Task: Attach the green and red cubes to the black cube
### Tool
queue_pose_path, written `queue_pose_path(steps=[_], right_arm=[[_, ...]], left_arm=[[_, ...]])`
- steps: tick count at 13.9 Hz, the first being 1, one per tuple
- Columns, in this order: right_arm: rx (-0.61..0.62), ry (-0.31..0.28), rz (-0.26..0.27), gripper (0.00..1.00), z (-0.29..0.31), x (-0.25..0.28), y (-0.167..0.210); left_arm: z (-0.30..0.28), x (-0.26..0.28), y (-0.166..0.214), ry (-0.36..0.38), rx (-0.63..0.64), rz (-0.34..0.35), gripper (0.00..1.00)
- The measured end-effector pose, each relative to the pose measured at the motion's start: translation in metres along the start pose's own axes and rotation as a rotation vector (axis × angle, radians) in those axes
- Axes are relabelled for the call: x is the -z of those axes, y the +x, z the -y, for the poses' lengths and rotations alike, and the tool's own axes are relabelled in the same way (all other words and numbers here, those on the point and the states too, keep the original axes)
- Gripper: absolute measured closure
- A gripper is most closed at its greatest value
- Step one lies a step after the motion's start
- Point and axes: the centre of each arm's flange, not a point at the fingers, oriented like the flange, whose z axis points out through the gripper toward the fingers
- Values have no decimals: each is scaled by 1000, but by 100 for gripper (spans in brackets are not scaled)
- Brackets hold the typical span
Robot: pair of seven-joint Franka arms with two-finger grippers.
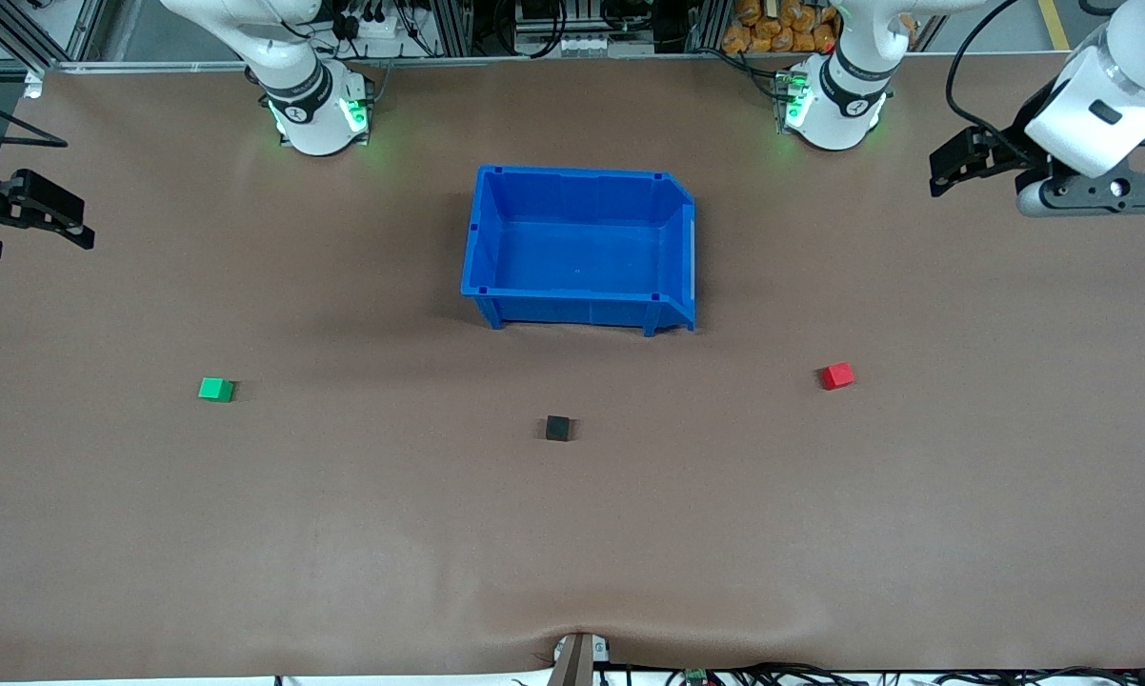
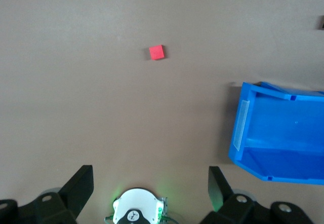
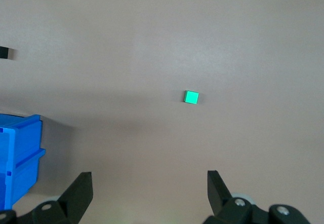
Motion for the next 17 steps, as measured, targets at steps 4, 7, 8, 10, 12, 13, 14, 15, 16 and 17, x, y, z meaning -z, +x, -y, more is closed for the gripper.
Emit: queue_pose_path(steps=[4, 7, 8, 10, 12, 13, 14, 15, 16, 17], right_arm=[[-3, 1, 4, 0, -2, -2, 1], [-10, 7, 36, 0, -8, -19, 9], [-14, 12, 57, 0, -12, -32, 16], [-22, 17, 76, 0, -20, -53, 28], [-33, 4, 55, 0, -30, -65, 40], [-36, -11, 57, 0, -37, -75, 46], [-40, -28, 68, 0, -44, -89, 53], [-48, -31, 83, 0, -53, -106, 61], [-65, -23, 103, 0, -66, -126, 66], [-84, -15, 124, 0, -79, -143, 70]], left_arm=[[10, -21, 12, 17, 19, -7, 0], [12, -45, 19, 16, 24, -5, 0], [12, -54, 22, 15, 24, -10, 0], [15, -74, 27, 14, 32, -19, 0], [27, -92, 32, 11, 53, -23, 0], [31, -102, 35, 9, 59, -30, 0], [35, -112, 37, 7, 64, -38, 0], [38, -123, 38, 6, 67, -41, 0], [38, -135, 39, 5, 69, -42, 0], [38, -148, 39, 5, 68, -40, 0]])
